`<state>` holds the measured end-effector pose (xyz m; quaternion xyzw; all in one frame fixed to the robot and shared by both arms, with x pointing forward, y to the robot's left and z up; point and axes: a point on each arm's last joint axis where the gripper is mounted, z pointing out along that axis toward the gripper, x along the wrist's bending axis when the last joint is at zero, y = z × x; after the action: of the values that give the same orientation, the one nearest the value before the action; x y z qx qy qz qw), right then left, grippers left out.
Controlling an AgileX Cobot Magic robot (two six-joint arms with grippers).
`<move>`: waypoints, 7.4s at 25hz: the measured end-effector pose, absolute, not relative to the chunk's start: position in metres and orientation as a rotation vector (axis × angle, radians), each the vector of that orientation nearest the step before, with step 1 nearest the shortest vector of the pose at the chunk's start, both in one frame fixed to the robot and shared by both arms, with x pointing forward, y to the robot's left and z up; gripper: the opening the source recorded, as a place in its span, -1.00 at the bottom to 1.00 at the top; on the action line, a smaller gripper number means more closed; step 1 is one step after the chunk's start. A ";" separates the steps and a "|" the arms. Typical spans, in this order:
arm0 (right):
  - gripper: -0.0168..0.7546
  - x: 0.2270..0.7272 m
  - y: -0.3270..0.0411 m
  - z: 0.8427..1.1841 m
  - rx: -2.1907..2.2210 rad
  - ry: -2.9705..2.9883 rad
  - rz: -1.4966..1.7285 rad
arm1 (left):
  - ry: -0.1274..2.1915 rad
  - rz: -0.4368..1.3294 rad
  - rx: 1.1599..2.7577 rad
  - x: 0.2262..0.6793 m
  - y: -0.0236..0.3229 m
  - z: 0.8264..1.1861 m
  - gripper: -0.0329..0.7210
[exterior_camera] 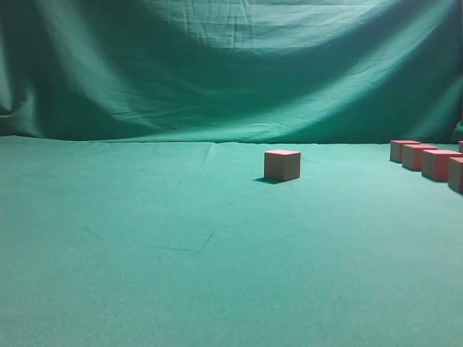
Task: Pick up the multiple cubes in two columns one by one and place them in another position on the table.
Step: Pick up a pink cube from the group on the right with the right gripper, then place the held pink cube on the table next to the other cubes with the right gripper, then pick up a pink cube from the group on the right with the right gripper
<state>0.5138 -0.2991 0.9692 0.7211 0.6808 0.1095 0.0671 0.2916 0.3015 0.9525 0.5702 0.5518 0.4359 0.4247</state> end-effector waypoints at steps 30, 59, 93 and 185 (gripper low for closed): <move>-0.27 0.598 -0.022 1.046 0.804 2.880 0.415 | 1.380 1.090 1.426 0.292 0.301 0.953 -0.91; -0.27 0.656 -0.040 0.981 0.444 2.978 0.519 | 1.380 1.090 1.426 0.292 0.301 0.953 -0.91; -0.27 0.663 -0.042 0.954 0.282 3.016 0.469 | 1.380 1.090 1.426 0.292 0.301 0.953 -0.91; 0.49 0.509 -0.234 1.129 1.801 2.050 0.231 | 1.380 1.090 1.426 0.292 0.301 0.953 -0.91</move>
<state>0.5093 -0.2342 1.1292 0.6443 0.7335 0.0827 0.2000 0.2916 0.3015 0.9525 0.5702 0.5518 0.4359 0.4247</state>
